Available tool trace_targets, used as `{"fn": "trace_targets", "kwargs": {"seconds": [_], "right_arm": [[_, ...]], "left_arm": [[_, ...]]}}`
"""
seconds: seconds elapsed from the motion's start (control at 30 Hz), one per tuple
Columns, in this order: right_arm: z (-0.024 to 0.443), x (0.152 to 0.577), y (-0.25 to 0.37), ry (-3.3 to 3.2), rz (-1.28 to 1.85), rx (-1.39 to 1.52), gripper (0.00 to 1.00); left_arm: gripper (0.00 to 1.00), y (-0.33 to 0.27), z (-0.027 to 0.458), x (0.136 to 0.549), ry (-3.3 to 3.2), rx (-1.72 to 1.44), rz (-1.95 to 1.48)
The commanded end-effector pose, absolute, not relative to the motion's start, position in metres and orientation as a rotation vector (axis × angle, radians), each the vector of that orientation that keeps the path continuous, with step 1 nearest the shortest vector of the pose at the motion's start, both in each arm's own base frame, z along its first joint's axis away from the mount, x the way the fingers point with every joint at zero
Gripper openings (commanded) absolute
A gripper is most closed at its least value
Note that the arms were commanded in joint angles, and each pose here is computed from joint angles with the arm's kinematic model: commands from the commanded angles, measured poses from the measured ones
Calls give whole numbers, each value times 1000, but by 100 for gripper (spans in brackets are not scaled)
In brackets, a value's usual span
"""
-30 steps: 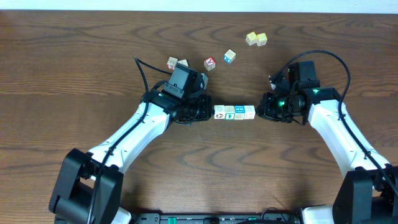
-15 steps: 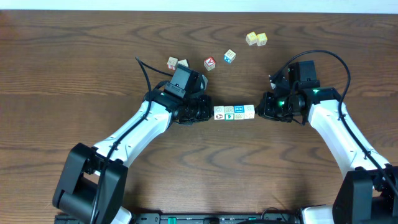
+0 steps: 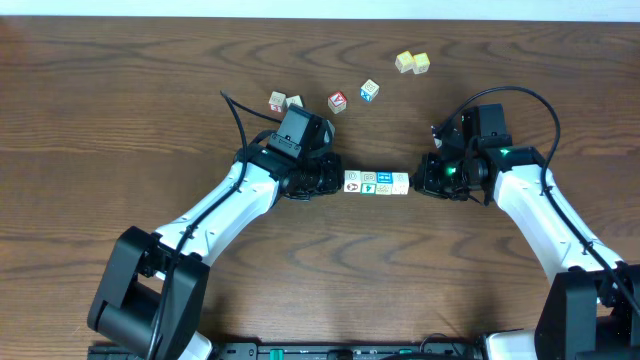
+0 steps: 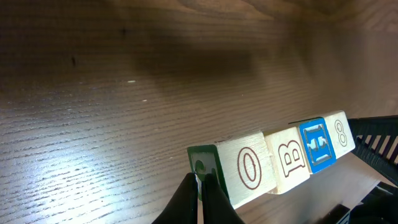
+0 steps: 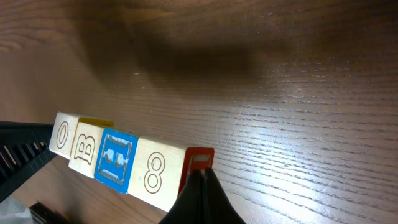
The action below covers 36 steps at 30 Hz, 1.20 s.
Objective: Lift 4 blocks
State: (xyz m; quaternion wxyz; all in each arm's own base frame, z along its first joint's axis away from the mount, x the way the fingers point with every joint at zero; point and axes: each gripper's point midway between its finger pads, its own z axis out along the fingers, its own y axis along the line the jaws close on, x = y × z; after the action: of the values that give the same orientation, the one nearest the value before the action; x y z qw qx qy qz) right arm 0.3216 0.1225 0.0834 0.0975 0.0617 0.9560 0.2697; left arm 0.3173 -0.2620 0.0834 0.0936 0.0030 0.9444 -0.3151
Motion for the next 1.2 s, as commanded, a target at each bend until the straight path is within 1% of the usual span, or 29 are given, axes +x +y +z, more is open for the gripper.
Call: {"fn": "trace_targets", "kwargs": {"seconds": [0.0,0.3,0.73,0.97,1.17], "right_arm": [[100,305,170,2808,1093,45,1],[92,307,166,2827,1045,59,1],[52,310,166,2918,1039,99,1],[48,309,166,2928,1037,99,1],[45,308,162,2946,1000,110,1]], "left_arm": [[7,-298,89,291,2827,141,-1127],[7,-298,72,288,2877,125,-1115],[7,-297,68,289,2884,120,-1102],[7,-296,46,287,2941,99,-1078],[7,-297,40,288,2944,102,-1075]]}}
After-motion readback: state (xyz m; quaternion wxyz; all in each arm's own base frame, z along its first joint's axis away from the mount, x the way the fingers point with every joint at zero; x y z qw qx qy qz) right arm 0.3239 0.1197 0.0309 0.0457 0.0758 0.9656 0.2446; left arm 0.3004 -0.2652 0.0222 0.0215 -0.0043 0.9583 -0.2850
